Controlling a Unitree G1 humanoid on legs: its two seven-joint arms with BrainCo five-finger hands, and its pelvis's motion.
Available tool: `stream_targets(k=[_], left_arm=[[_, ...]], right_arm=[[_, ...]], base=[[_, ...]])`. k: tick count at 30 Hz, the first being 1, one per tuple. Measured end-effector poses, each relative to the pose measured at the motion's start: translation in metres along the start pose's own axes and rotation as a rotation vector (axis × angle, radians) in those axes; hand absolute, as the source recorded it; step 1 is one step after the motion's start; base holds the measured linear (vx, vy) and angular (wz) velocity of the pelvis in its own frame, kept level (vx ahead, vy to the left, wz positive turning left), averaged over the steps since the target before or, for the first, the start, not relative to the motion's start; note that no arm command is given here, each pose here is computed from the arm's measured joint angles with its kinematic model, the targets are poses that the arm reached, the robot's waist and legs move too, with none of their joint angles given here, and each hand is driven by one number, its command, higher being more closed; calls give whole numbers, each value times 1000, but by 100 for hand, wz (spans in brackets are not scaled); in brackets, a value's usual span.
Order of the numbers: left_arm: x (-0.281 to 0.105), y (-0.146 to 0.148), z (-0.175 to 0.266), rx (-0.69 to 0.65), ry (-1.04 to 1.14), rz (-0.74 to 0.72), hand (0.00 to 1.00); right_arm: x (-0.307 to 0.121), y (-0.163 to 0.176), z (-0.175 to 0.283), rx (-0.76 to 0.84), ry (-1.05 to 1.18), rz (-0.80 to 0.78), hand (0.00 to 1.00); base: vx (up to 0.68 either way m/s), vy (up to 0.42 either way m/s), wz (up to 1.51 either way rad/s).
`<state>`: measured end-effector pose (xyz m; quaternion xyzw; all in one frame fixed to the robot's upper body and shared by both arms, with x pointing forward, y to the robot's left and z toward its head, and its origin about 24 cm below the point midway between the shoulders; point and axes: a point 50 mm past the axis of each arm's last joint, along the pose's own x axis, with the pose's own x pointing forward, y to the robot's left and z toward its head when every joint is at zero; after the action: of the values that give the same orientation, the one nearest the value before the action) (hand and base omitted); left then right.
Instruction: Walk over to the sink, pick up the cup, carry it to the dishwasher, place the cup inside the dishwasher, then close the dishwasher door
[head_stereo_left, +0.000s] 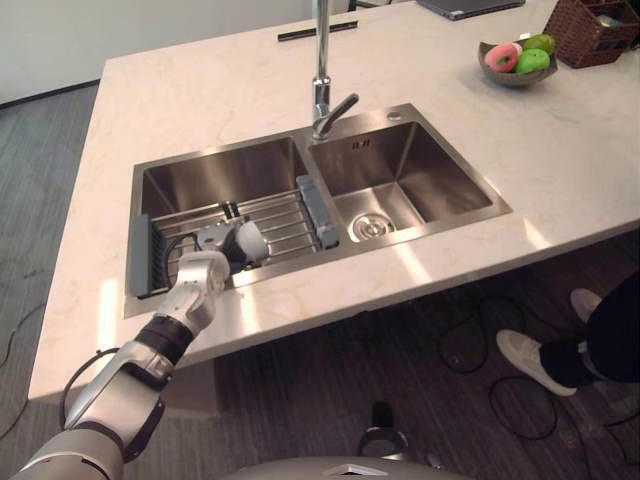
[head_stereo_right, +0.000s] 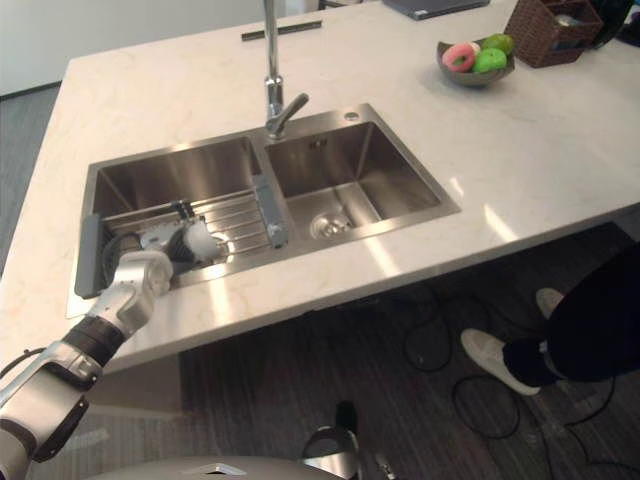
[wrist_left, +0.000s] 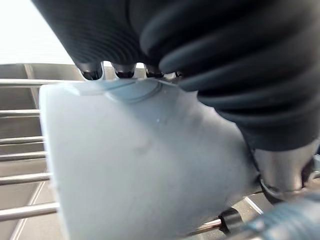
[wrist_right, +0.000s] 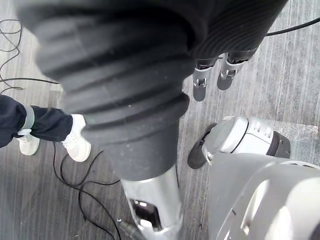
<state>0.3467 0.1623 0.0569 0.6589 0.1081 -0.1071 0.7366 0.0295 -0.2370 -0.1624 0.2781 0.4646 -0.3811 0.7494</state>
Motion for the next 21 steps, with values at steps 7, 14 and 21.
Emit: stream_targets(k=[7, 14, 21], left_arm=[[3, 6, 7, -36, -40, -14, 100], [2, 7, 6, -476, -118, 10, 100], [-38, 91, -19, -1111, -363, 369, 100]], right_arm=[[0, 0, 0, -11, 0, 1, 0], [0, 1, 0, -37, 2, 9, 0], [-3, -5, 4, -4, 7, -15, 0]], base=[[0, 0, 3], [-4, -24, 17], [0, -28, 15]])
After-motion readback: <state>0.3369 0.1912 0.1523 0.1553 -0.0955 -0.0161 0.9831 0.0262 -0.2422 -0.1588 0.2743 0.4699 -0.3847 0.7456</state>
